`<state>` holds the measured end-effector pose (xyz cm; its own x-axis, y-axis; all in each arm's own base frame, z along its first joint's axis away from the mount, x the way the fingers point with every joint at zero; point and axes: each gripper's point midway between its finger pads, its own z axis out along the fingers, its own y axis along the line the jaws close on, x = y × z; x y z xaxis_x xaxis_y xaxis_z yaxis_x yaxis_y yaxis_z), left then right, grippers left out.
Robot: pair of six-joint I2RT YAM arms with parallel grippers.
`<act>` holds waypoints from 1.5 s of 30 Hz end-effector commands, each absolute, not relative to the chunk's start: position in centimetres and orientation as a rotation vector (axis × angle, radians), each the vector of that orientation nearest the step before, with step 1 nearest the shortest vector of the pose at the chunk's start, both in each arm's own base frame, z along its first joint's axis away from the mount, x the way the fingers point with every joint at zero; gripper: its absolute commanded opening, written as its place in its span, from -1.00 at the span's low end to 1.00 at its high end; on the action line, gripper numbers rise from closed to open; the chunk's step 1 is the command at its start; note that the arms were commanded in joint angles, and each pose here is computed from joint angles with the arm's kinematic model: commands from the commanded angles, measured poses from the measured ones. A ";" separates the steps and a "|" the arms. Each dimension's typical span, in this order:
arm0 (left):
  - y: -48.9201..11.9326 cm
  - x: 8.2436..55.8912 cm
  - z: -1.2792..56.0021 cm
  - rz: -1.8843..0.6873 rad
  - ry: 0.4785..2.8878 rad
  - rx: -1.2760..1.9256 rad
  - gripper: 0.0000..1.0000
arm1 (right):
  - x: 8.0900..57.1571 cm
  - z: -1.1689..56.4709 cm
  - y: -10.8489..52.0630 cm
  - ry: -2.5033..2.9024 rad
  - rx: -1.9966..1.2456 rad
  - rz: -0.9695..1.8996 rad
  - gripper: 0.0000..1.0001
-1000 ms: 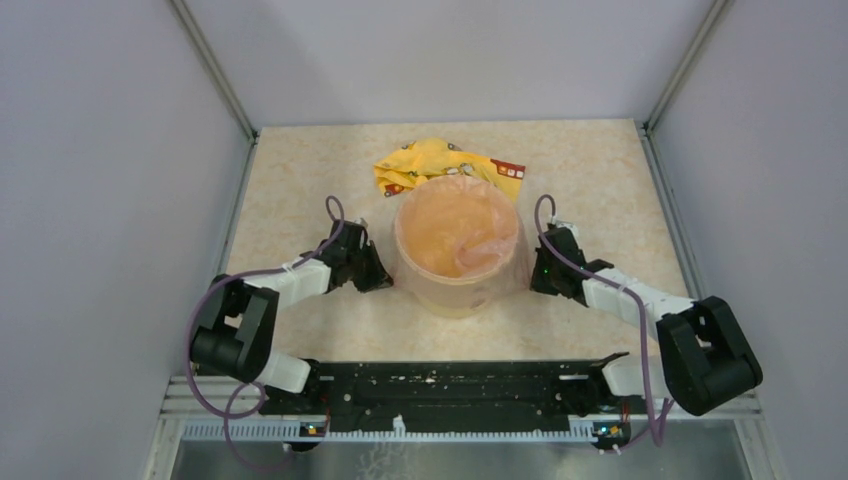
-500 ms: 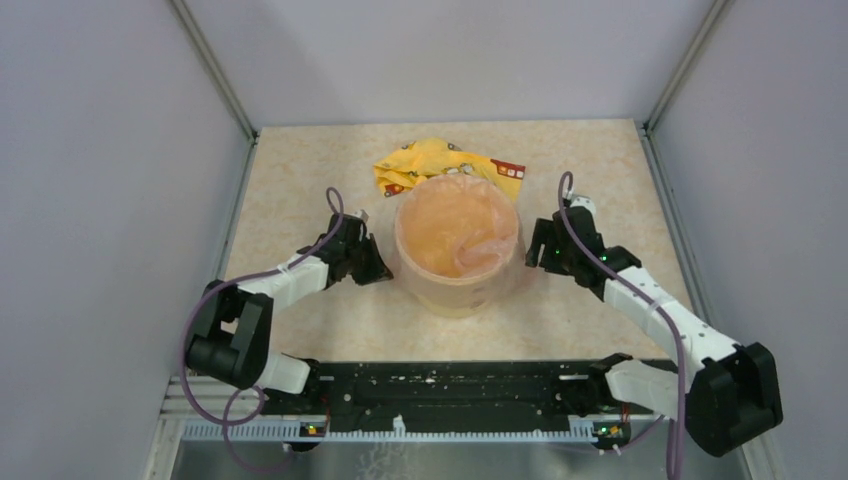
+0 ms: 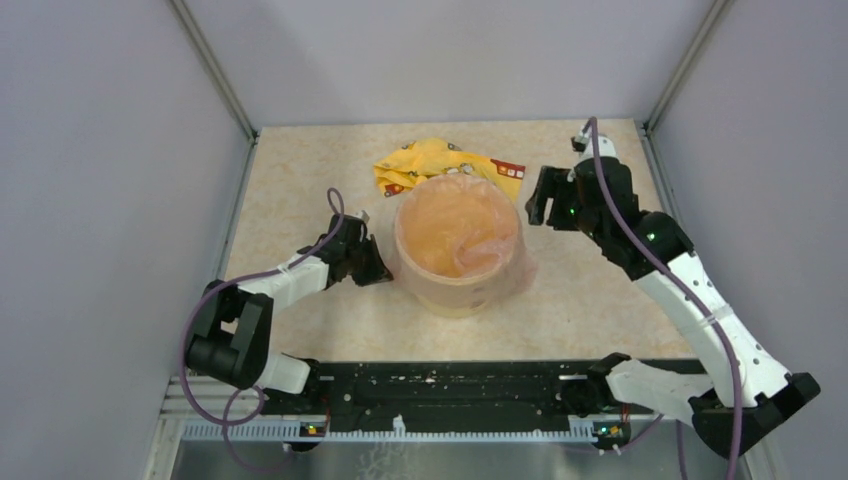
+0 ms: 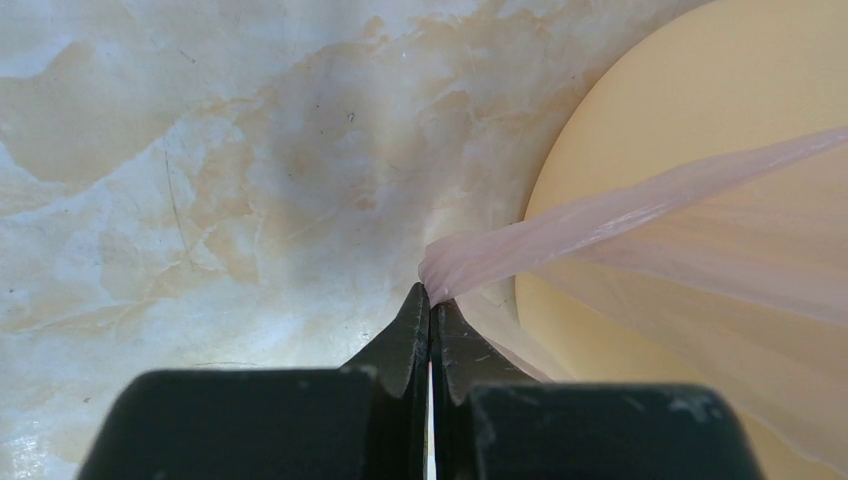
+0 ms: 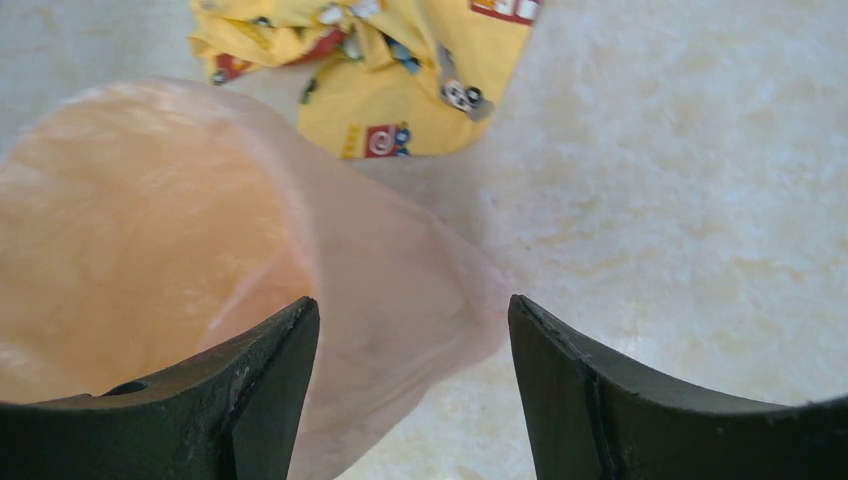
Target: Put the trash bags into the trash bin
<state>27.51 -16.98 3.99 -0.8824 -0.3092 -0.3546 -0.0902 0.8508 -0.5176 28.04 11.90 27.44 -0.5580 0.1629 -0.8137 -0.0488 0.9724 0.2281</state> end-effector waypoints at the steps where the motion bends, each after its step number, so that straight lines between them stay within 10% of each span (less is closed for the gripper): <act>1: -17.8 28.5 5.6 -0.742 2.527 -0.236 -1.00 | 27.7 30.9 14.8 2.131 -0.071 0.284 0.38; 19: -18.5 28.3 6.5 -0.774 2.510 -0.203 -1.00 | 28.0 24.2 28.8 2.383 -0.616 0.339 0.26; 45: -18.9 28.0 6.4 -0.818 2.500 -0.203 -1.00 | 26.3 12.9 27.6 2.625 -0.804 0.182 -0.06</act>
<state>27.24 -18.33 5.01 -0.8884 -0.2850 -0.3599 -0.0381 0.8271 -0.5608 26.55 27.49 14.33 -0.7614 -0.4913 -0.4230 -0.5444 0.8388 0.0057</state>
